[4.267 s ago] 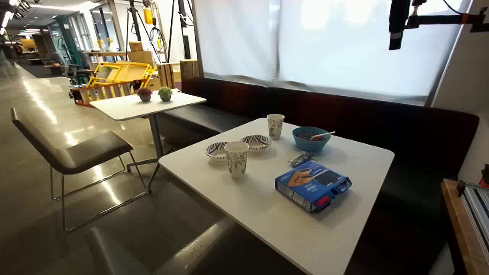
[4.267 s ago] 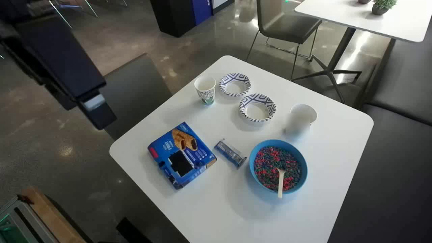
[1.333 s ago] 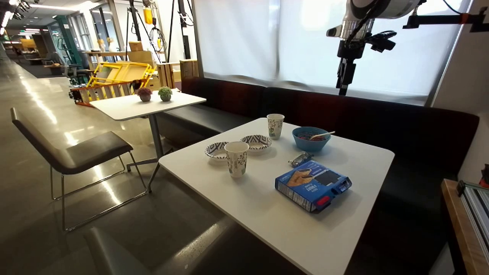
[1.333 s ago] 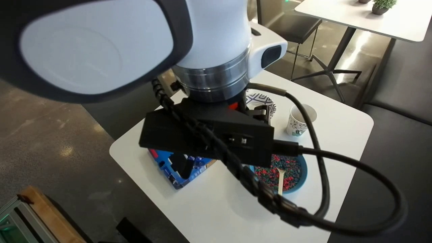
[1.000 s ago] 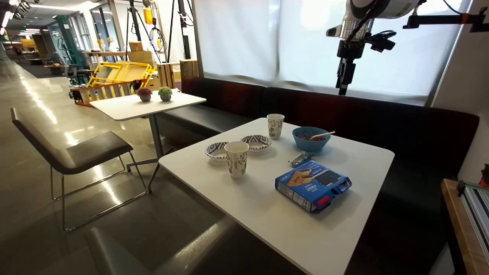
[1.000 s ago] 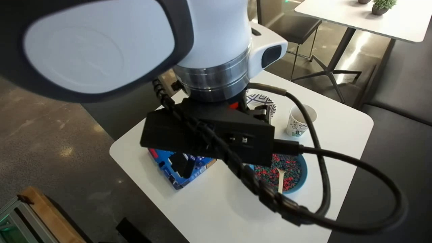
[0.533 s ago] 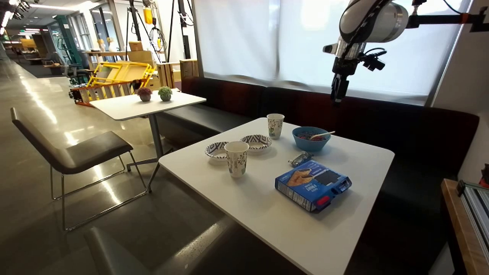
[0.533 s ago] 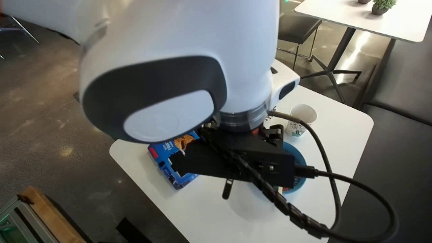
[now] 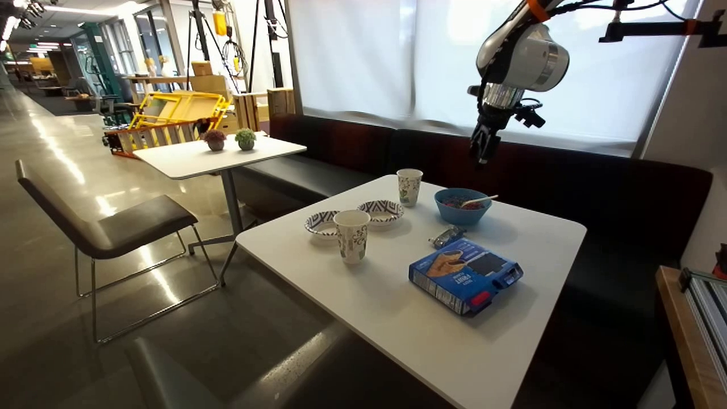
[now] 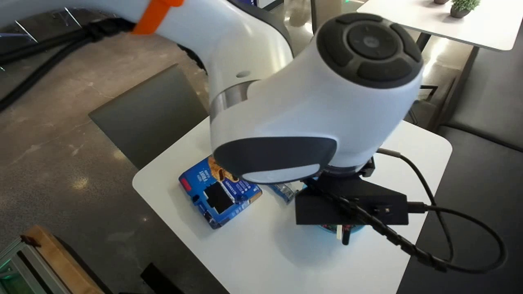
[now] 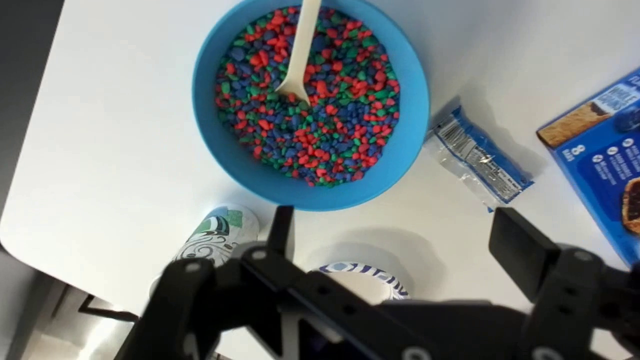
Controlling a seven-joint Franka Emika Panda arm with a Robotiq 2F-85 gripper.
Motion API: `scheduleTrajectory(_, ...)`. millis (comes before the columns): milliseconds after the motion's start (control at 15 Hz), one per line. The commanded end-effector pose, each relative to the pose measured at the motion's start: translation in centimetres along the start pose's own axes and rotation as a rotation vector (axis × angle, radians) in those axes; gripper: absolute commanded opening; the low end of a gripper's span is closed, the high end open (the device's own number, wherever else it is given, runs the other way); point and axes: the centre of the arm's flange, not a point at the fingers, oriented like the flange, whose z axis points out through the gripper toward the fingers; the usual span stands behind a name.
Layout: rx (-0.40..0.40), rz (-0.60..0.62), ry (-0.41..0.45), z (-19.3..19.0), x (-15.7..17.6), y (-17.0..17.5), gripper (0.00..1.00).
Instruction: Place some cereal from the blue bowl into the black and white bowl on the right.
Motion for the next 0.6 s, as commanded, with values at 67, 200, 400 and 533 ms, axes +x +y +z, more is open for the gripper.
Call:
scheduleTrajectory(67, -0.036, -0.054, 0.079, 4.2, -1.9, 4.8, 1.00)
scheduleTrajectory(200, -0.007, -0.039, 0.078, 6.1, -3.1, 5.7, 1.00)
scheduleTrajectory(400, 0.011, -0.004, 0.050, 5.4, -3.8, 4.5, 1.00)
scheduleTrajectory(533, 0.020, 0.007, 0.045, 6.5, -4.5, 4.8, 1.00)
